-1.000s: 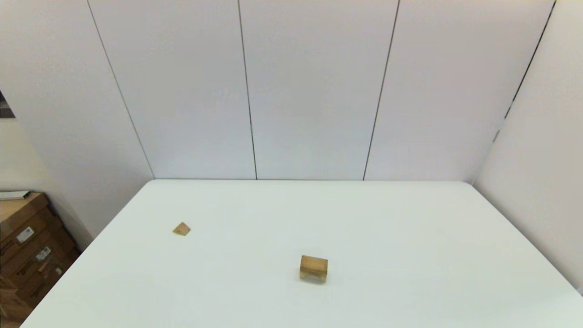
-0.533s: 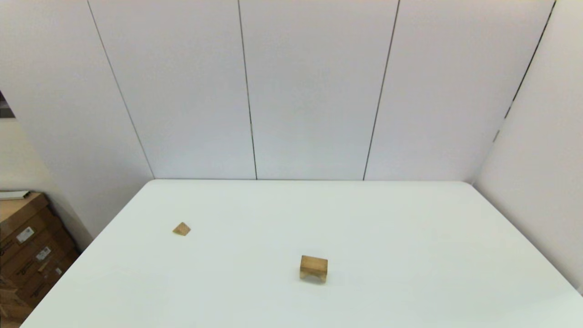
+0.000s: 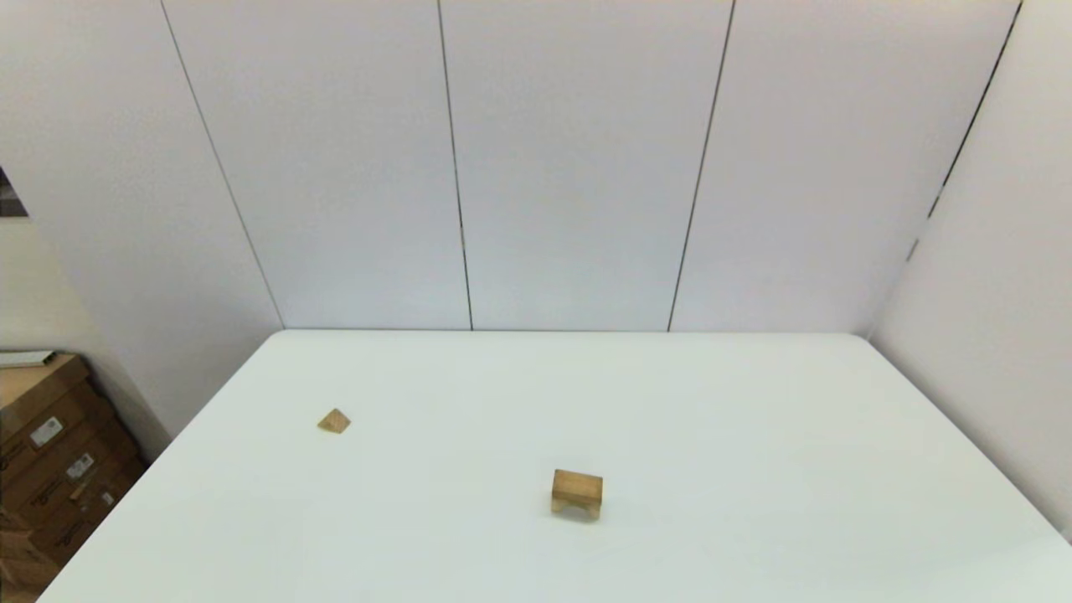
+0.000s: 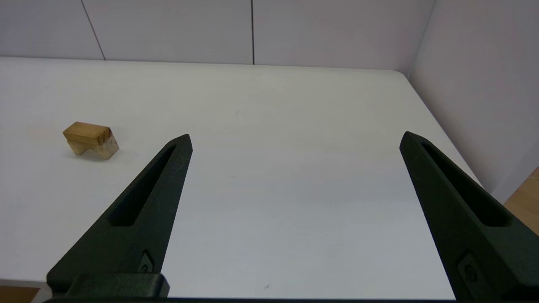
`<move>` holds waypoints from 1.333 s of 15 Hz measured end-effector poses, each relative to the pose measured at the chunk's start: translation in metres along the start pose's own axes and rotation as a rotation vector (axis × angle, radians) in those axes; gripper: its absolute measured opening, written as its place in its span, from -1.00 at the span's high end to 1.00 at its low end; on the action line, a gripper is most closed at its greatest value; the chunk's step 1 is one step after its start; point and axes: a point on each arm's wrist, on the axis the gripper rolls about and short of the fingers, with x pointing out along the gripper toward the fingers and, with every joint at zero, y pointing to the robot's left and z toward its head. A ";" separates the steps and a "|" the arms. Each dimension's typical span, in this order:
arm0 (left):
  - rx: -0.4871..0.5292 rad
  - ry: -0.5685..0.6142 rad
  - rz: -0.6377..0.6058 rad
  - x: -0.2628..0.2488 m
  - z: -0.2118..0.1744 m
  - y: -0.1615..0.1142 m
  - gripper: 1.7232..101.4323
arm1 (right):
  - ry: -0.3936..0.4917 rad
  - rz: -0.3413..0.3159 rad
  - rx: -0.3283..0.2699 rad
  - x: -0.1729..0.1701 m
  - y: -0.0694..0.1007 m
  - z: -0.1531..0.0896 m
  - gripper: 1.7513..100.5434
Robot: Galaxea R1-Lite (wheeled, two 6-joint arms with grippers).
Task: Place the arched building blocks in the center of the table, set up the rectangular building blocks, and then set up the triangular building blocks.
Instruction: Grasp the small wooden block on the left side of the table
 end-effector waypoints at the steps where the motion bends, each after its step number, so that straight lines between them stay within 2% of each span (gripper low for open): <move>1: 0.000 0.029 -0.002 0.001 0.009 0.001 -0.93 | 0.000 0.000 0.000 0.000 0.000 0.000 -0.94; 4: 0.001 0.149 -0.013 0.013 0.052 0.004 -0.93 | 0.000 0.000 0.000 0.000 0.000 0.000 -0.94; 7: 0.000 0.289 -0.024 0.049 0.107 0.009 -0.93 | 0.000 0.001 0.000 0.000 0.000 0.000 -0.94; 9: -0.002 0.403 -0.032 0.093 0.137 0.013 -0.93 | 0.000 0.000 0.000 0.000 0.000 0.000 -0.94; 12: -0.027 0.560 -0.034 0.183 0.161 0.016 -0.93 | 0.000 0.000 0.000 0.000 0.000 0.000 -0.94; 16: -0.189 0.743 0.031 0.309 0.145 0.017 -0.93 | 0.001 0.000 0.000 0.000 0.000 0.000 -0.94; 20: -0.425 0.956 0.234 0.389 0.091 0.014 -0.93 | 0.001 0.000 0.000 0.000 0.000 0.000 -0.94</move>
